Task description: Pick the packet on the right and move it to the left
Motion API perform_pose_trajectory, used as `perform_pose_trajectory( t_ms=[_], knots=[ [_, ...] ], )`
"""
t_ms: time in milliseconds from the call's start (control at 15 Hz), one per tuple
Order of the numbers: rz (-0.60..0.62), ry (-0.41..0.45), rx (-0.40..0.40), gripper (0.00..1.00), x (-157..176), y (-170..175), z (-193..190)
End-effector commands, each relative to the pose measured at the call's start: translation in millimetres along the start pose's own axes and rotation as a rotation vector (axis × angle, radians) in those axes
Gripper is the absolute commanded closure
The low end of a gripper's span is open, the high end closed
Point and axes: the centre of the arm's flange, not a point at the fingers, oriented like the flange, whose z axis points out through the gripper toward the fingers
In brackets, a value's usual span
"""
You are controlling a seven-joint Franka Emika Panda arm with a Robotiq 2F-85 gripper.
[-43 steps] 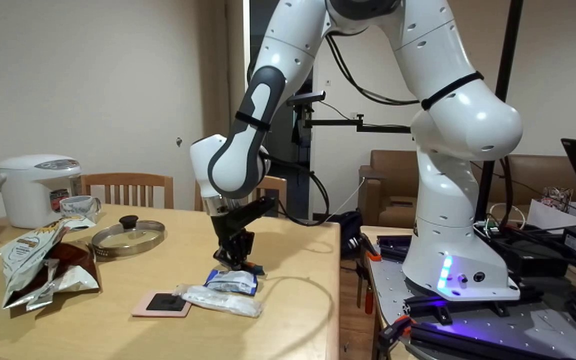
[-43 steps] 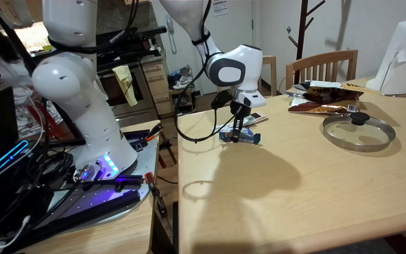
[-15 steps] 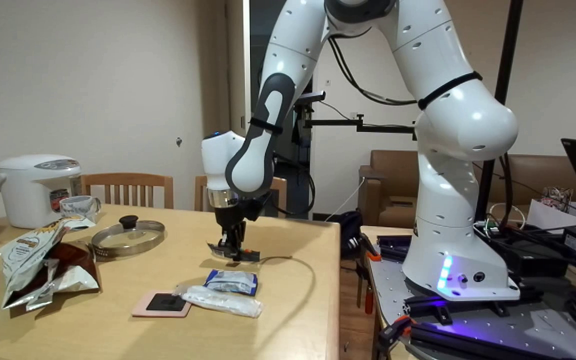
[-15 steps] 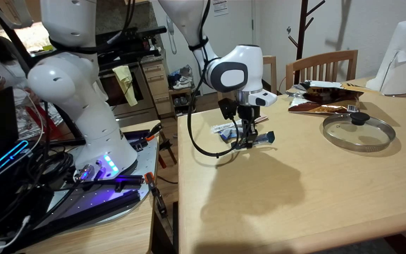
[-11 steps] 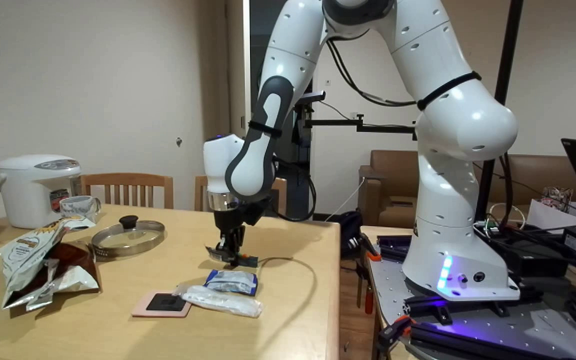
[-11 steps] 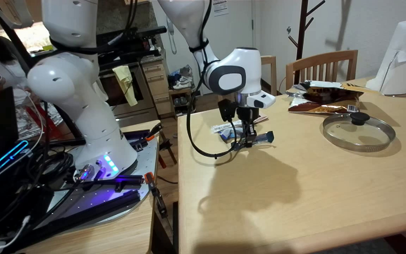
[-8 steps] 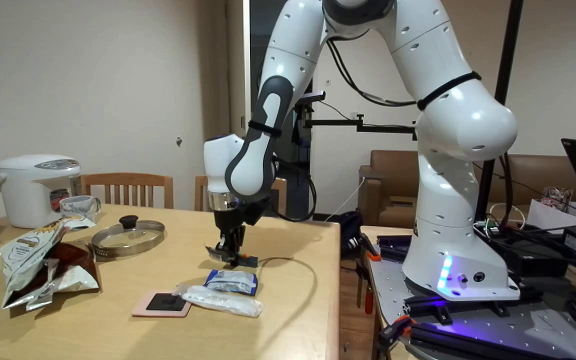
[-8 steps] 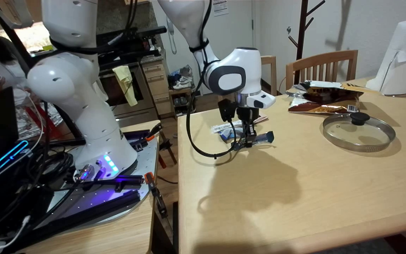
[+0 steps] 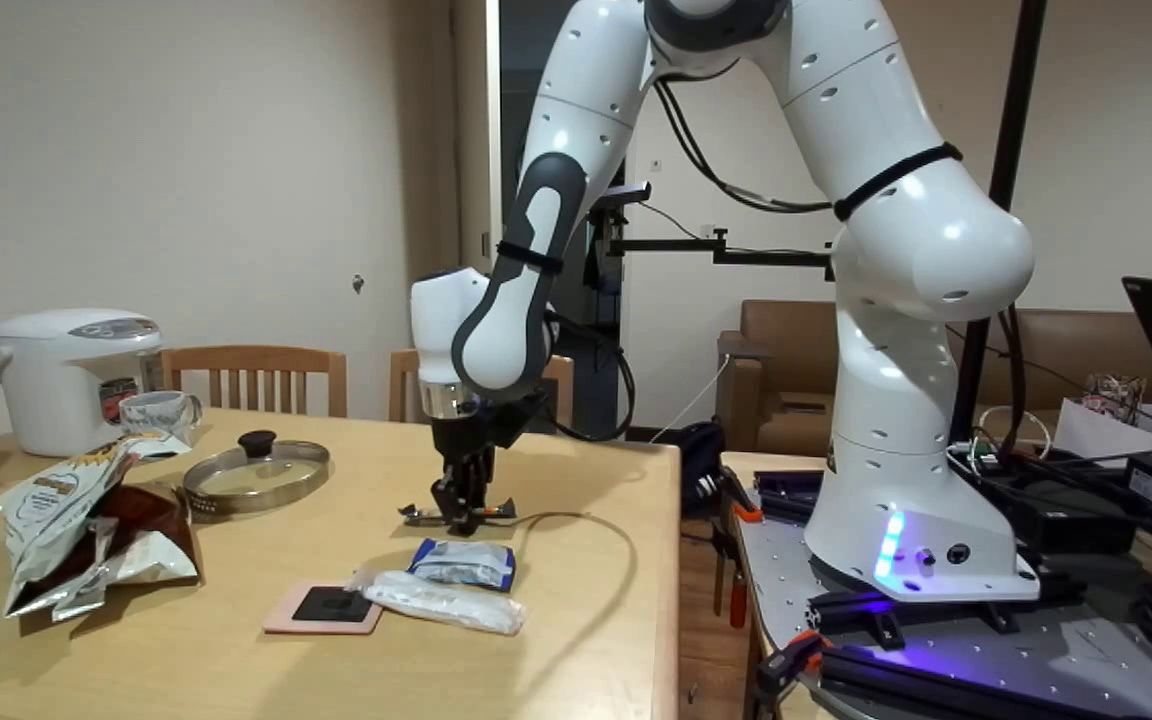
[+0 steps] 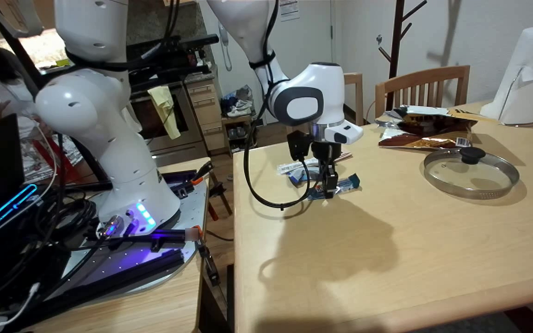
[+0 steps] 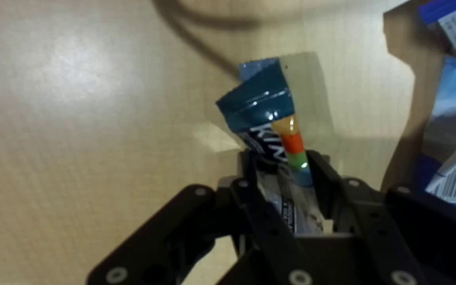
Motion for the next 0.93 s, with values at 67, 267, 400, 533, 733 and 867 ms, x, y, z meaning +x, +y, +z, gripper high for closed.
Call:
perform_pose_trajectory(
  t_ms=[67, 267, 400, 533, 733, 867],
  knots=[
    [0.003, -0.002, 0.026, 0.23, -7, 0, 5],
    [0.014, -0.007, 0.026, 0.04, -8, -2, 4],
    [0.026, -0.002, 0.024, 0.0, -8, -2, 0],
    [0.055, 0.015, 0.023, 0.0, -7, 0, -9],
    [0.095, 0.059, 0.017, 0.0, -4, 7, -27],
    [0.13, 0.102, 0.012, 0.0, 0, 13, -44]
  ],
)
